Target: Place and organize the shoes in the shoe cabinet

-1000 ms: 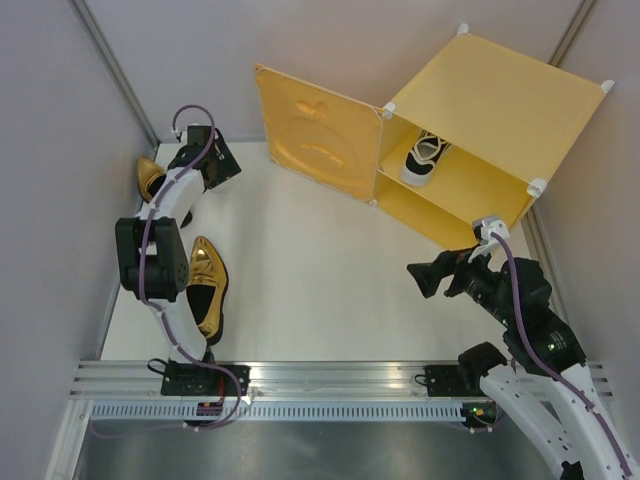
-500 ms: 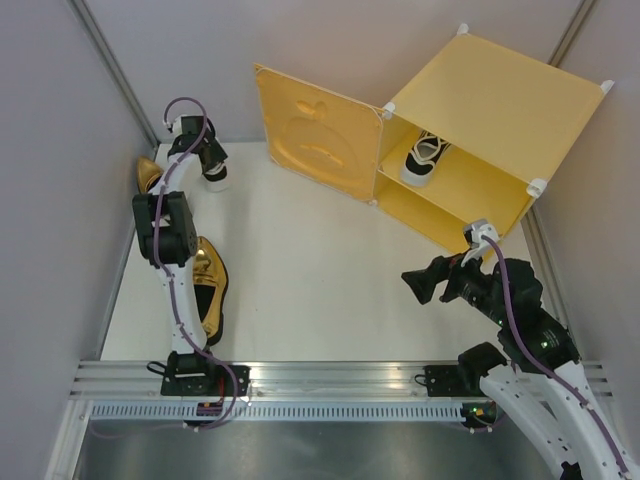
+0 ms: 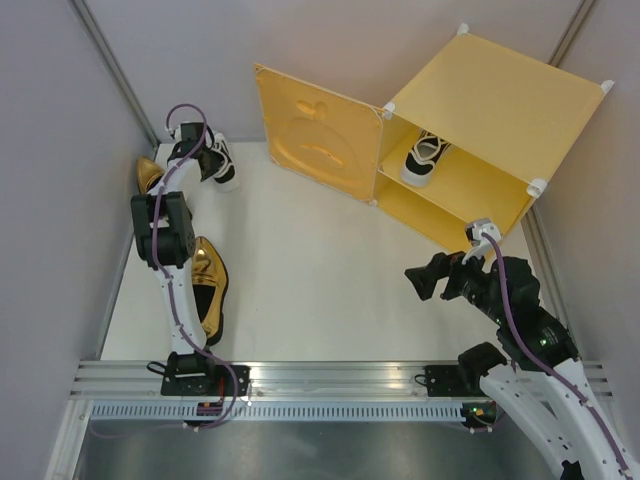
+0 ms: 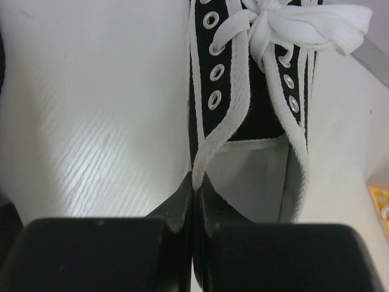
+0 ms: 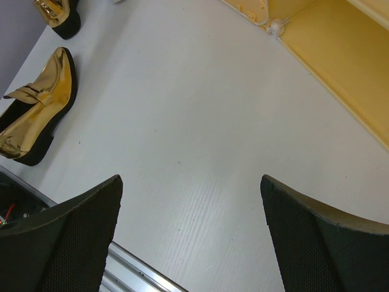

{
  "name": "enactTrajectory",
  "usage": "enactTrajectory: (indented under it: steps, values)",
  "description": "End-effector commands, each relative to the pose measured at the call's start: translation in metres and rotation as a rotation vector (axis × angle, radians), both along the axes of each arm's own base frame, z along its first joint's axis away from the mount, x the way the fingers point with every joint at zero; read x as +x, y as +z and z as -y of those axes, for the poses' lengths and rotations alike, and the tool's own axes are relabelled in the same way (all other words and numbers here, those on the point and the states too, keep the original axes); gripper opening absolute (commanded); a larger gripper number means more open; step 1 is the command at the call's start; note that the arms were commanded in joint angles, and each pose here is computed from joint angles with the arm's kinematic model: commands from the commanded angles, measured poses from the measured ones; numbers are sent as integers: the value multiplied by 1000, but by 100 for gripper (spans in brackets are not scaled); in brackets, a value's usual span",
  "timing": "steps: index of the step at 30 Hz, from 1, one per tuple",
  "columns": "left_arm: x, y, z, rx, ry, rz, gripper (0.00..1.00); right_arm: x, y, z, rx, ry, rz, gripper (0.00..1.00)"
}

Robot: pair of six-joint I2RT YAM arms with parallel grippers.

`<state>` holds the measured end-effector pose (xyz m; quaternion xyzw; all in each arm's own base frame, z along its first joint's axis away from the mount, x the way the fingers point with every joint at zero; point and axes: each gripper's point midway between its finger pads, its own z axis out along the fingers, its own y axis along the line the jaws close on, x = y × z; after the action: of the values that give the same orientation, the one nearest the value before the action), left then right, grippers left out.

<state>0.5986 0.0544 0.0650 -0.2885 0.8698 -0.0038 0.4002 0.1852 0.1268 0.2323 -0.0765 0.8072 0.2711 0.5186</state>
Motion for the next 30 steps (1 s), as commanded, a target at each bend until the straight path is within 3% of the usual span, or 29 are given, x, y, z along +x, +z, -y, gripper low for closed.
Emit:
enactTrajectory:
  steps: [1,4,5,6,9,12,19,24,30]
  values:
    - [-30,37,33,-60,-108,16,2,5,18,5,-4,-31,33,98]
    - [-64,28,47,-62,-142,-39,2,7,19,9,-32,-50,26,98]
    - [-73,47,51,-53,-156,-9,2,7,20,10,-36,-51,25,98]
    - [-94,30,54,-53,-159,-61,2,7,23,10,-41,-52,27,98]
    - [-128,52,78,-67,-190,-33,2,7,27,12,-48,-61,26,98]
    - [-184,36,103,-88,-226,-91,2,8,40,16,-51,-79,48,98]
    - [-275,35,189,-88,-460,-101,2,6,40,18,-76,-83,14,98]
    - [-327,26,255,-133,-657,-126,2,5,36,21,-77,-92,9,98]
    - [-356,34,333,-181,-820,-99,2,9,21,20,-87,-106,-34,98]
